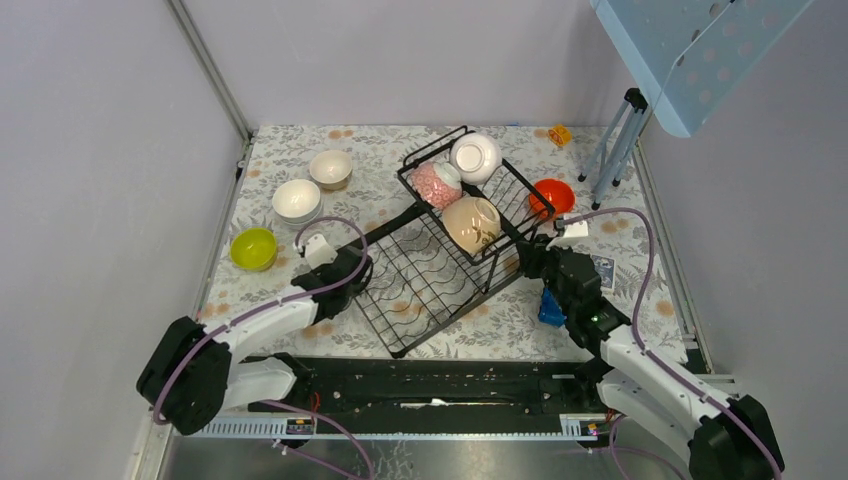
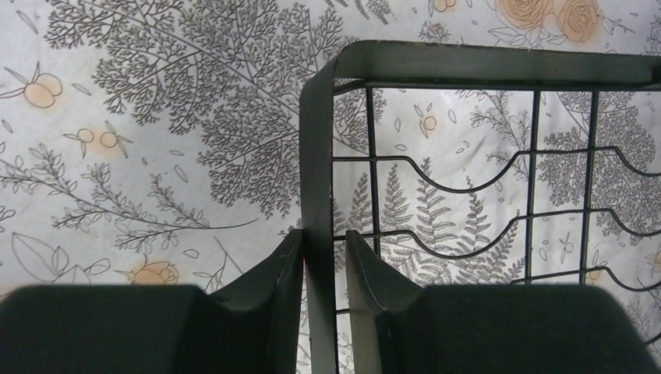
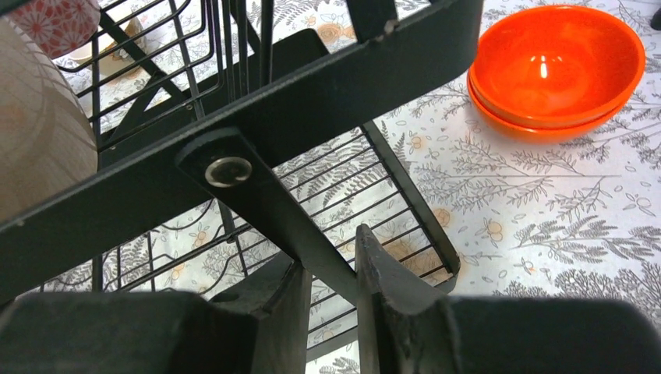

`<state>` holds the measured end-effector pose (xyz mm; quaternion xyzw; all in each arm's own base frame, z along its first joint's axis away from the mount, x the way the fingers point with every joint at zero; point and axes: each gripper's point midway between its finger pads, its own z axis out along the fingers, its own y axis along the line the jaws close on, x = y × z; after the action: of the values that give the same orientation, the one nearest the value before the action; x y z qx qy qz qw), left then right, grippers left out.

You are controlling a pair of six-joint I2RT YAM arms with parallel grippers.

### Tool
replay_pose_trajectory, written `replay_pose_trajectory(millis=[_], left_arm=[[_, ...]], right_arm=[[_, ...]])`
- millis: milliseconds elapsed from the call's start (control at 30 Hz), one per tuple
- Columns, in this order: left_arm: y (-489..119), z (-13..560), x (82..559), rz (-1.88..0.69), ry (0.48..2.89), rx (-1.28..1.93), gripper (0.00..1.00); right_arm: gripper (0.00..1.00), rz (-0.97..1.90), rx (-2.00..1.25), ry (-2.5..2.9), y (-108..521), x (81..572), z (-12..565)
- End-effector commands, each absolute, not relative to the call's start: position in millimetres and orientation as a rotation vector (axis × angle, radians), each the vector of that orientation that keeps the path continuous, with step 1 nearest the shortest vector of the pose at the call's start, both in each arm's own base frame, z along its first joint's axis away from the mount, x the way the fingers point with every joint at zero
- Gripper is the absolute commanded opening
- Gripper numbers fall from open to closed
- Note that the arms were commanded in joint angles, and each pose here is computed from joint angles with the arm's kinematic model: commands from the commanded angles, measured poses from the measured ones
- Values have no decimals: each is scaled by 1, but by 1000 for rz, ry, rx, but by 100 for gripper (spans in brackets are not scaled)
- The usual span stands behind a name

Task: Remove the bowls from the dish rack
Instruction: Adjust the dish rack at the center of the board.

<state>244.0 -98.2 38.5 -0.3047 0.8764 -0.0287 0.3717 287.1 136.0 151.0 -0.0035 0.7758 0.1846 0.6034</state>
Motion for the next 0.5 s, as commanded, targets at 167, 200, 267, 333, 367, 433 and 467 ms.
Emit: replay_pose_trajectory(millis=[167, 200, 267, 333, 367, 433, 467], left_arm=[[-136, 65, 295, -188, 2198, -762, 22], [-135, 64, 298, -177, 2200, -762, 22], [-134, 64, 305, -164, 2200, -768, 21], [-129, 63, 310, -144, 2201, -787, 21], [-126, 61, 313, -139, 2198, -801, 20], [-122, 58, 319, -149, 2199, -823, 18], [-119, 57, 322, -155, 2198, -836, 17]], right_arm=[[3, 693, 171, 1898, 154, 255, 149], [4, 697, 169, 1906, 154, 254, 149], [5, 707, 164, 1920, 156, 252, 149], [6, 719, 156, 1935, 158, 249, 148], [7, 724, 151, 1942, 159, 248, 148], [8, 733, 142, 1954, 160, 245, 148], [9, 740, 136, 1956, 161, 244, 149]])
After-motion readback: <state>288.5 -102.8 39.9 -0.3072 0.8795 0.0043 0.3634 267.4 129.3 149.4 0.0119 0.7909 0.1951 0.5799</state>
